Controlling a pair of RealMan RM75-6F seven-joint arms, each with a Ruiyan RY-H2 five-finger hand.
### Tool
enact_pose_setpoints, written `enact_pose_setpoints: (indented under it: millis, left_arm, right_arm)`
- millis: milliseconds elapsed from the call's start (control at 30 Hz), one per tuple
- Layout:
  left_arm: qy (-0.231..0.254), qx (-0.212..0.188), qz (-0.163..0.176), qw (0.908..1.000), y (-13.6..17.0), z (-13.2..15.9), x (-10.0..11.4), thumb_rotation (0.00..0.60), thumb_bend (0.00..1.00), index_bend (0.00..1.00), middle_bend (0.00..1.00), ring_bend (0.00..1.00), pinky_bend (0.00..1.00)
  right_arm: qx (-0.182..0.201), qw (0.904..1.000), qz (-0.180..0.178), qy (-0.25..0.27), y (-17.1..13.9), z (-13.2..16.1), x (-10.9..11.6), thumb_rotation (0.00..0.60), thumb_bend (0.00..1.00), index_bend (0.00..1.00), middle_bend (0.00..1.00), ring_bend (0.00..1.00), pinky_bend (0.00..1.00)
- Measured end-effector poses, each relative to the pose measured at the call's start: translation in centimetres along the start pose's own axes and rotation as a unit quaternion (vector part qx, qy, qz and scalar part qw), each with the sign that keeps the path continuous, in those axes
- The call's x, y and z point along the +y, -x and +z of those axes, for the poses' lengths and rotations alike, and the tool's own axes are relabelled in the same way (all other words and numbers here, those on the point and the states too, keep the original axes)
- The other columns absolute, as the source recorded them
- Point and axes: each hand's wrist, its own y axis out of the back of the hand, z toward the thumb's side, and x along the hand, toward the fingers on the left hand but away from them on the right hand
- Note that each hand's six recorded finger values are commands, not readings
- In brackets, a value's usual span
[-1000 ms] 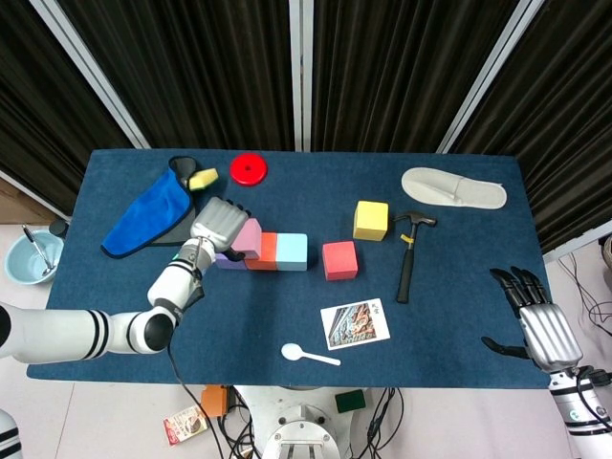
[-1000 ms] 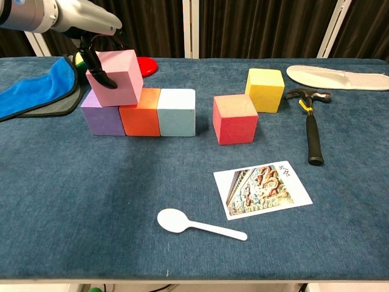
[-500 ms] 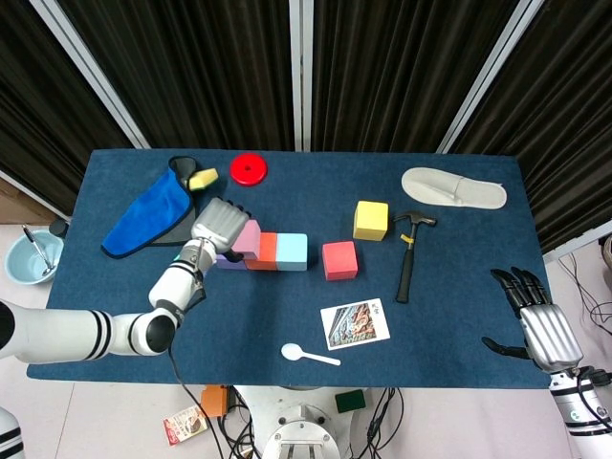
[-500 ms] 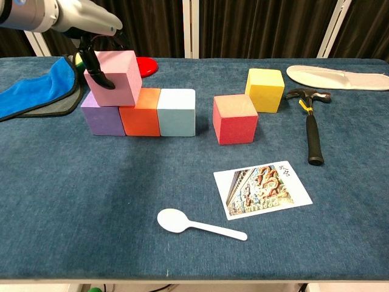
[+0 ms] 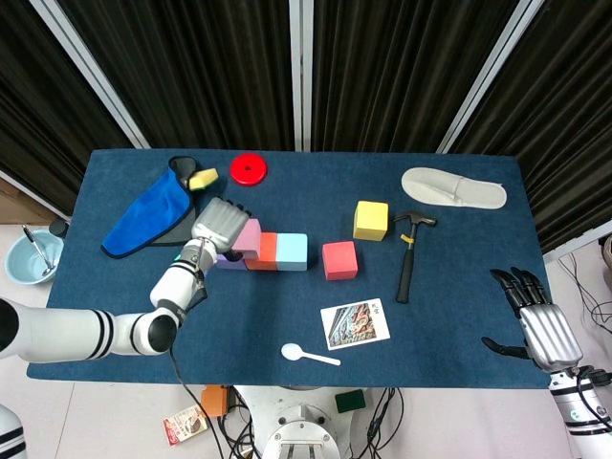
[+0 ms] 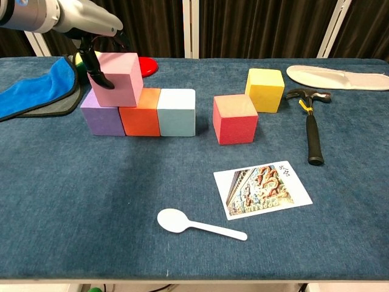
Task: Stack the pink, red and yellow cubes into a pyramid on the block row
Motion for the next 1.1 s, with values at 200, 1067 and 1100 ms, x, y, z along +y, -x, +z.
enact_pose_setpoints:
  millis: [200, 1067, 1100]
  left_arm:
    - [0.002, 0.001, -0.005, 1.0, -0.1, 0.1, -0.1, 0.424, 0.17, 0.24, 0.21, 0.25, 0.3]
    - [0.075, -0.044, 0.045, 0.9952, 1.2, -0.3, 0.1, 0.432, 0.17, 0.2, 0.14, 0.2, 0.27]
    - [0.074, -0.043, 0.047, 0.9952, 1.0, -0.4, 0.0, 0.437, 0.17, 0.21, 0.14, 0.2, 0.27]
  right_arm:
    - [0.001, 1.0, 0.0, 0.001, 0.0, 0.0, 0.0, 0.6, 0.06, 0.0, 0.07, 0.0, 0.04]
    - [0.005, 1.0, -0.002, 0.004, -0.2, -0.1, 0.1, 0.6, 0.06, 0.0, 0.07, 0.0, 0.04]
    - [0.005, 1.0, -0.002, 0.004, -0.2, -0.1, 0.1, 0.6, 0.06, 0.0, 0.07, 0.0, 0.04]
